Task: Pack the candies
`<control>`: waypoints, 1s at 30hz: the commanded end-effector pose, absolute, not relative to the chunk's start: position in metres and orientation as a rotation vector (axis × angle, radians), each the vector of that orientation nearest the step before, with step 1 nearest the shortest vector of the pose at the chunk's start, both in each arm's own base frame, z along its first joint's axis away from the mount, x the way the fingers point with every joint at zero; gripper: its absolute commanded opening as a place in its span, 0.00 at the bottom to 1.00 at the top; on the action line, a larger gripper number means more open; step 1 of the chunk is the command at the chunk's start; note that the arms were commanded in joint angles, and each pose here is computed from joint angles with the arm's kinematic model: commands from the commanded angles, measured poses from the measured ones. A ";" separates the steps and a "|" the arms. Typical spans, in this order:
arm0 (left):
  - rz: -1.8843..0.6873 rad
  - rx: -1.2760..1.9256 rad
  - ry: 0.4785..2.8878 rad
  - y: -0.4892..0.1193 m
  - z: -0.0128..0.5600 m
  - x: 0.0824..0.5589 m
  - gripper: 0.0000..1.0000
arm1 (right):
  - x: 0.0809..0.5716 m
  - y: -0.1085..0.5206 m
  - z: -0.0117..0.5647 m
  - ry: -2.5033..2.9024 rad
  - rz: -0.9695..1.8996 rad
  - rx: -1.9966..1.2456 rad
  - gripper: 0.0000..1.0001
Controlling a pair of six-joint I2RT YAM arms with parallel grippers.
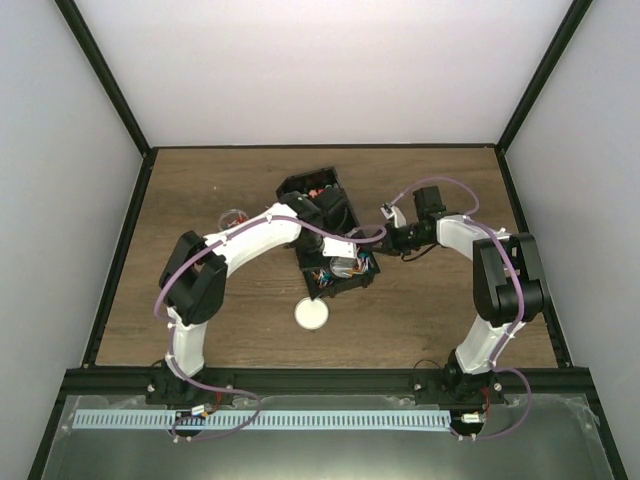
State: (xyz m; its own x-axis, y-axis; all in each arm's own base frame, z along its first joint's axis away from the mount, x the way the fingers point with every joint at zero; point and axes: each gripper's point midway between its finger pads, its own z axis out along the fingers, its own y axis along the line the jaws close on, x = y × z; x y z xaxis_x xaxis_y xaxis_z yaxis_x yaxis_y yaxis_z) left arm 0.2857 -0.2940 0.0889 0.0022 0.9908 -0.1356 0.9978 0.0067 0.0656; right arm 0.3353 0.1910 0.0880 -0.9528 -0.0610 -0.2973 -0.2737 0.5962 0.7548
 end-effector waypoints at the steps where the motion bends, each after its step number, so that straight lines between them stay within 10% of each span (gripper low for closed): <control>1: -0.319 1.892 2.299 -0.302 0.060 0.285 0.04 | 0.344 0.190 0.091 2.545 1.210 -0.299 0.01; 30: -0.400 1.593 2.323 -0.282 0.039 0.297 0.04 | 0.349 0.193 0.097 2.527 1.208 -0.374 0.01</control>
